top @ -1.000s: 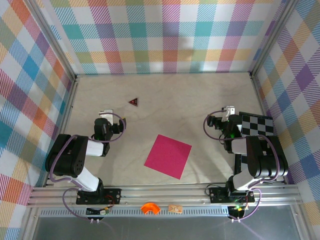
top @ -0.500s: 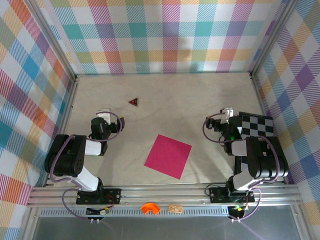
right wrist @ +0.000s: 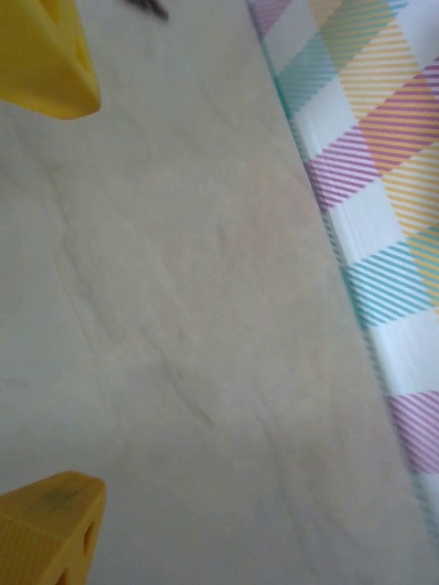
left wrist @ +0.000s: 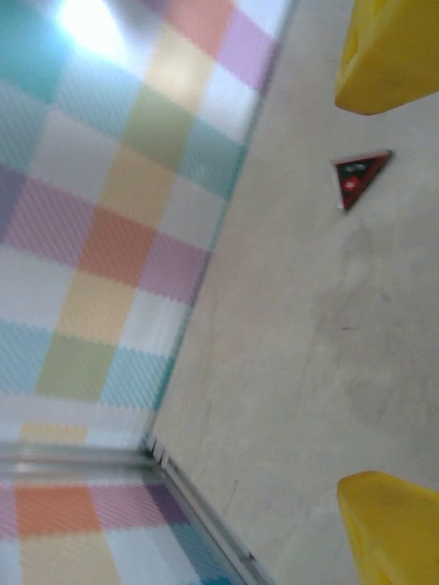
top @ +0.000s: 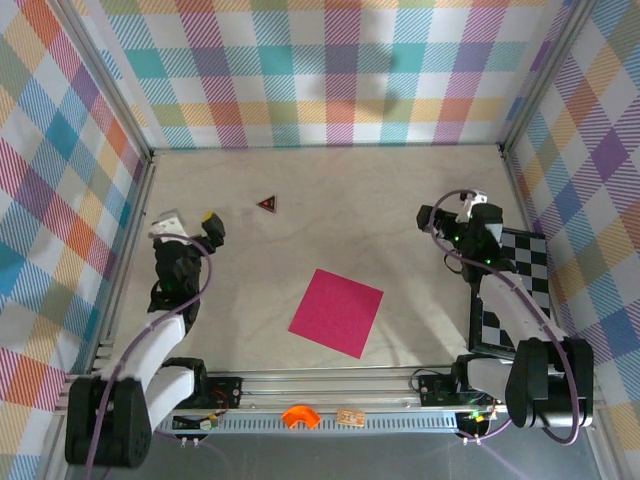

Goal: Fold a paper plane with a square sheet of paper (pick it up from the middle)

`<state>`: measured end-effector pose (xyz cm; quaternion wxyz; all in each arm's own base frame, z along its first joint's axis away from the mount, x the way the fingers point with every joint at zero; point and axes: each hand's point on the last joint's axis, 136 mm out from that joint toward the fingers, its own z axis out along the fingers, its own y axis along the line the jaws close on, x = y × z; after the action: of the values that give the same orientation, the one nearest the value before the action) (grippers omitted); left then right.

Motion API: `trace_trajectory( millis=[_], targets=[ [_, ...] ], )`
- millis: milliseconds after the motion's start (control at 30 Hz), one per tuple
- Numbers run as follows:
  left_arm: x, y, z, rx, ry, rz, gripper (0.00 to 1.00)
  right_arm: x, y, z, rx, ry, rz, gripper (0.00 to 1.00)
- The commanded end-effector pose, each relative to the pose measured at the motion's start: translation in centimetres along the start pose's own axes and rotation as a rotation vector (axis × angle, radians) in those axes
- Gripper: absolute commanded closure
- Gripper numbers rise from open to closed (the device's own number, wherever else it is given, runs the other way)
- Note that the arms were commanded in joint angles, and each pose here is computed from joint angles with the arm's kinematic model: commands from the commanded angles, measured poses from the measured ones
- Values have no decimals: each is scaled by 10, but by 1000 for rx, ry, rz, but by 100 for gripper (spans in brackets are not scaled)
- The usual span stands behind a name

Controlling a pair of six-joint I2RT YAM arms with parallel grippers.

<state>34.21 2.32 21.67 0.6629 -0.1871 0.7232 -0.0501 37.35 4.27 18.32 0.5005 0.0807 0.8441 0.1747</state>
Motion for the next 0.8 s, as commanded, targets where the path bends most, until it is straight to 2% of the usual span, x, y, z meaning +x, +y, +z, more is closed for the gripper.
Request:
trace_trajectory(
  millis=[0,100,200,300,367,467,767],
  targets=[
    [2,20,-18,-114,72,-165,0,55,24,-12,-111,302,271,1],
    [6,16,-32,-92,116,-280,0,77,60,-19,-344,415,347,1],
    [23,1,-40,-32,250,-342,0,101,71,-26,-411,495,455,1],
    [51,0,-49,-48,402,-359,0,130,77,-37,-370,583,452,1],
    [63,4,-57,-84,466,-373,0,146,83,-45,-345,630,418,1],
    [70,-6,-67,-28,531,-380,0,165,94,-55,-326,690,370,1],
    [65,-37,-91,134,606,-436,0,202,127,-75,-268,800,328,0]
  ],
)
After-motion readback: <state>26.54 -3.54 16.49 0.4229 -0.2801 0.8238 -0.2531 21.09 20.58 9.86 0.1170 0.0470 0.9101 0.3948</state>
